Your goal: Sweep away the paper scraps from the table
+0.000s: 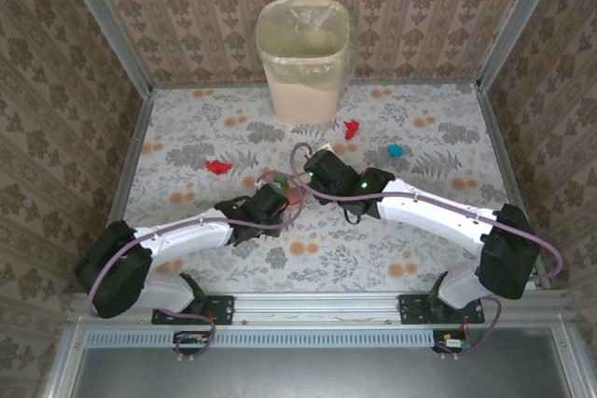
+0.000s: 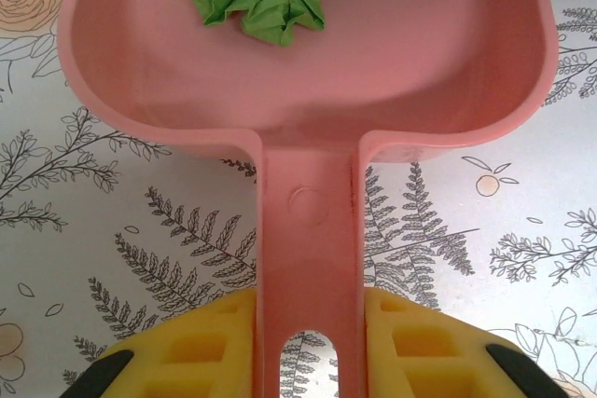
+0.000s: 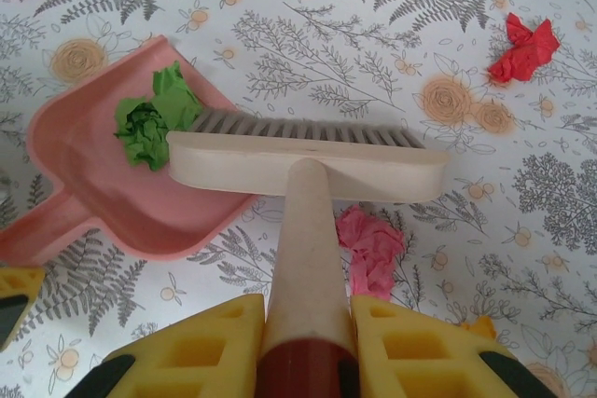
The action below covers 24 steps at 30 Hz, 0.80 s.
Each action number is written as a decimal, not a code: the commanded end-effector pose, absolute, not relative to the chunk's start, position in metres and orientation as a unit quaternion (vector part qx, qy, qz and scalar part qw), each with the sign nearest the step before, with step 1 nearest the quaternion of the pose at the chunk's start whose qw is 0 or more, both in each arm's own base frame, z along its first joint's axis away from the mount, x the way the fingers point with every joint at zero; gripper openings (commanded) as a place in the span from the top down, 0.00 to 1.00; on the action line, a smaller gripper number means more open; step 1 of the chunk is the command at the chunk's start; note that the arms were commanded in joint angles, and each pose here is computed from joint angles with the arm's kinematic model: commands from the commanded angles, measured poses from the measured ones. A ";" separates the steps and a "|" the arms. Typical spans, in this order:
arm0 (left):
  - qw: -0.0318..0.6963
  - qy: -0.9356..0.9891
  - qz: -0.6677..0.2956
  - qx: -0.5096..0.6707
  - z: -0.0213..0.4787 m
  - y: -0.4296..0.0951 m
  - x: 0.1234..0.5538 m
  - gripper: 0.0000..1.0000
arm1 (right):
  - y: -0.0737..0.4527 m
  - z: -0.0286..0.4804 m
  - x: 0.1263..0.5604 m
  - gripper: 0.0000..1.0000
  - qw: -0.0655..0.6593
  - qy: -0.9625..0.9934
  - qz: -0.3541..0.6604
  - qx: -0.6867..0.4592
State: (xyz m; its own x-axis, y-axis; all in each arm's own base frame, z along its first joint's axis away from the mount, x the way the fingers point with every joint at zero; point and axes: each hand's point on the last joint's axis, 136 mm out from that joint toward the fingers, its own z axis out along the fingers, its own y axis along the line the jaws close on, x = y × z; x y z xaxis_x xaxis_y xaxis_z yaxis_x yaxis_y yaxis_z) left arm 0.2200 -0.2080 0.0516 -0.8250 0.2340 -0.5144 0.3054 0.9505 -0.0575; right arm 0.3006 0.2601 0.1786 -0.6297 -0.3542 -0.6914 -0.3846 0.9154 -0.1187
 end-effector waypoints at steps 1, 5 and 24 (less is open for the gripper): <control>0.264 0.953 -0.050 0.142 0.046 -0.197 0.220 1.00 | 0.253 0.202 0.298 1.00 0.409 0.888 0.019 -0.208; 0.272 0.950 -0.055 0.144 0.047 -0.198 0.221 1.00 | 0.238 0.224 0.296 1.00 0.438 0.878 0.015 -0.190; 0.359 0.914 -0.063 0.178 0.077 -0.215 0.225 1.00 | 0.140 0.237 0.288 1.00 0.635 0.772 -0.017 -0.009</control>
State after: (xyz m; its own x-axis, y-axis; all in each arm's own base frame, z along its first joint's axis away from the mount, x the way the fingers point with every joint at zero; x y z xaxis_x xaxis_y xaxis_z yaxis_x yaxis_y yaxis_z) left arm 0.2184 -0.2102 0.0611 -0.7256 0.2710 -0.6325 0.3593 0.9332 -0.0123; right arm 0.2819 0.1538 0.1957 -0.3502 -0.1804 -0.9191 -0.0972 0.9830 -0.1559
